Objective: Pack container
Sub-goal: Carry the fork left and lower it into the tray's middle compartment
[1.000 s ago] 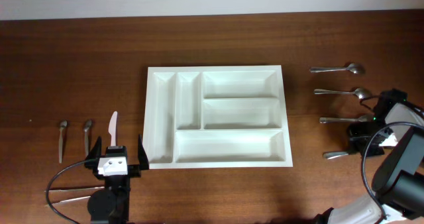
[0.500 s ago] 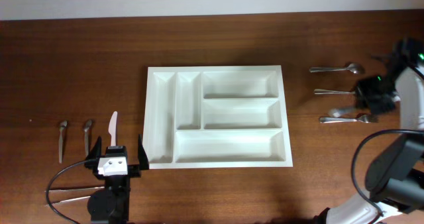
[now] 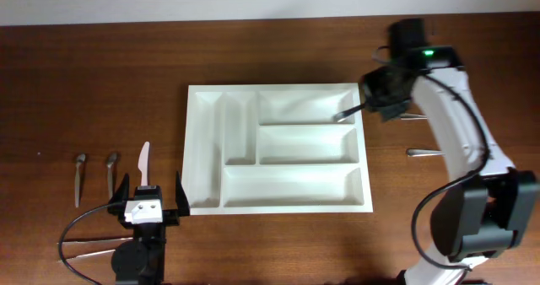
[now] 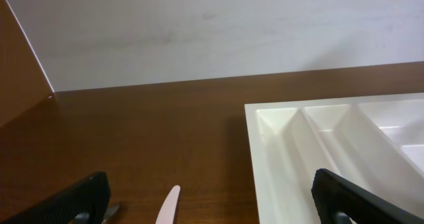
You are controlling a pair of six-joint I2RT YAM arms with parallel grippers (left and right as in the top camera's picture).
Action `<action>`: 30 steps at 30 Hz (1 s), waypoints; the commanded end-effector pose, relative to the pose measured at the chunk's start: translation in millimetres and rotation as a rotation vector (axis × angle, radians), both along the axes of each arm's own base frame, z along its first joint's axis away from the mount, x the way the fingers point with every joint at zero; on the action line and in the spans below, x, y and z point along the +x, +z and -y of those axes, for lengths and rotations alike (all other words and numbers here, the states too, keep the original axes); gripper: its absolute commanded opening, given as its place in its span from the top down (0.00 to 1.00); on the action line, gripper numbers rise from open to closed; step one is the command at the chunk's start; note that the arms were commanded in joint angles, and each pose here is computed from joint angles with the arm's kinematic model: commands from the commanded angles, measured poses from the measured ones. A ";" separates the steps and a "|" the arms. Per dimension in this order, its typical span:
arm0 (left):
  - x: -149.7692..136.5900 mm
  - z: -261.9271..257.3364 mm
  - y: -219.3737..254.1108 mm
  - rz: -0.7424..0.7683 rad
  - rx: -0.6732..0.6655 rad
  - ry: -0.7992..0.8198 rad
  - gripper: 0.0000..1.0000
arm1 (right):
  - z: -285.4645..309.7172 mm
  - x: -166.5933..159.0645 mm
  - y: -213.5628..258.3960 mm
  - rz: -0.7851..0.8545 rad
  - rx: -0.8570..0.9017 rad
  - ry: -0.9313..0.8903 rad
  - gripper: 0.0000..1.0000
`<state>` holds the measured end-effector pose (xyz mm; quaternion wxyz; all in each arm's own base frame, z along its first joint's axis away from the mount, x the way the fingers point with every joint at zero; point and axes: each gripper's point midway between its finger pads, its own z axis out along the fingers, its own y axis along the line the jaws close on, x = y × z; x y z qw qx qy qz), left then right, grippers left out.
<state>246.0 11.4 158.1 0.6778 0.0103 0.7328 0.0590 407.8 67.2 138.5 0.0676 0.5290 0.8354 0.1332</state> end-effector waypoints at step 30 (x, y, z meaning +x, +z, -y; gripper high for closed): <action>-0.4 -0.9 -0.2 0.001 0.015 0.002 0.01 | -97.2 -18.5 -46.7 -0.191 0.100 -0.285 0.92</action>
